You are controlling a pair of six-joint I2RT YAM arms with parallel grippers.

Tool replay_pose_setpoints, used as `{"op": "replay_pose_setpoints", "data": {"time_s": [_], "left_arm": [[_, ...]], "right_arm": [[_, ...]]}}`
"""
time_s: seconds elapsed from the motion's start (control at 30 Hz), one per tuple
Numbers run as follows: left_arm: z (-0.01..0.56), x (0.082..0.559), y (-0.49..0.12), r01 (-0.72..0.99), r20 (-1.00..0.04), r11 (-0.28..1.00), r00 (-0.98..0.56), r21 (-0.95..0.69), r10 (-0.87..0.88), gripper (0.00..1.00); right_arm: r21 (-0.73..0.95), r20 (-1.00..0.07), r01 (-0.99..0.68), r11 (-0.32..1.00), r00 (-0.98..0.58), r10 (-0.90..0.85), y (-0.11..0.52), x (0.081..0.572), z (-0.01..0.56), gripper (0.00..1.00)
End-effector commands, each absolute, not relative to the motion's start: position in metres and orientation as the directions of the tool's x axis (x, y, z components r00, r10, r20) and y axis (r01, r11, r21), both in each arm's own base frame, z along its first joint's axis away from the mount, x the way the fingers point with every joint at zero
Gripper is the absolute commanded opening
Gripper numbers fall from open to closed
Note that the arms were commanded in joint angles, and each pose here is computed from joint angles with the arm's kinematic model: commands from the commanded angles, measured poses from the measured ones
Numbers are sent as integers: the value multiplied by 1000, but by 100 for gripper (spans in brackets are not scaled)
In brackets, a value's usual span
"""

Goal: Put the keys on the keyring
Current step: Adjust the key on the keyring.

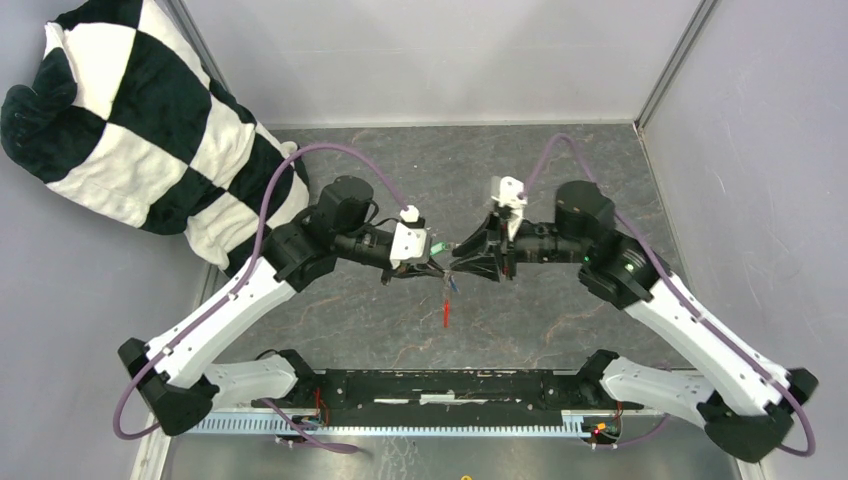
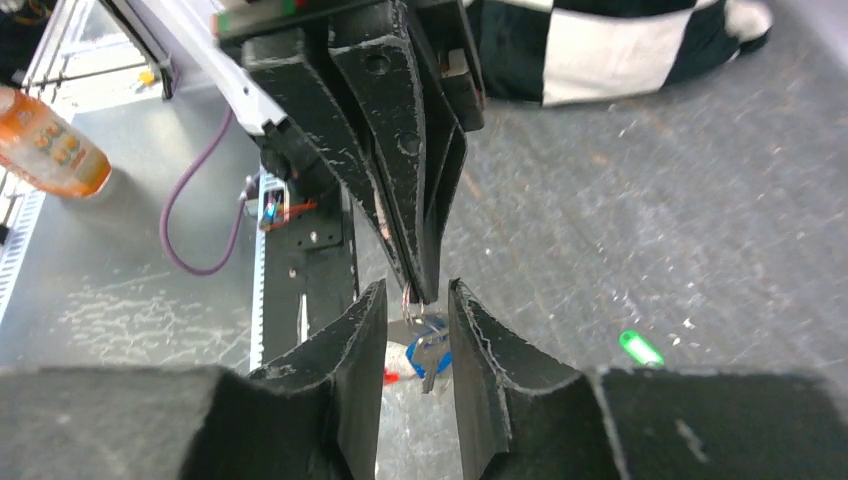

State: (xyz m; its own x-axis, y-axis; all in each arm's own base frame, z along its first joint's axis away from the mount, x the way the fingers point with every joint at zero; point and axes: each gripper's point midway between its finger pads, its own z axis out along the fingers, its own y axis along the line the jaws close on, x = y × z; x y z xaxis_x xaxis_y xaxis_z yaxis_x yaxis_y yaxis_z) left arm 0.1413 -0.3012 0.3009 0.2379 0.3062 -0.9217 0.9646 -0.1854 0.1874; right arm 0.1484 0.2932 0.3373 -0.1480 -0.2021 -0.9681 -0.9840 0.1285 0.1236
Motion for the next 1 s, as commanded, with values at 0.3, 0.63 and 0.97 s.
{"op": "replay_pose_setpoints", "data": {"time_s": [0.3,0.63,0.97], "left_arm": [[377,121,-303,954,-961,-129,276,272,20,2],[374,104,-299,924,-949,-237,315,301,22,2],[375,103,-297,918,-944,-239,330,316,20,2]], "right_arm": [[124,-990,-971,202,-106,96,259,121,364,57],[196,-958,-964,179,-149,244,267,126,369,52],[271,-938,-962,25,-258,230,278,106,355,50]]}}
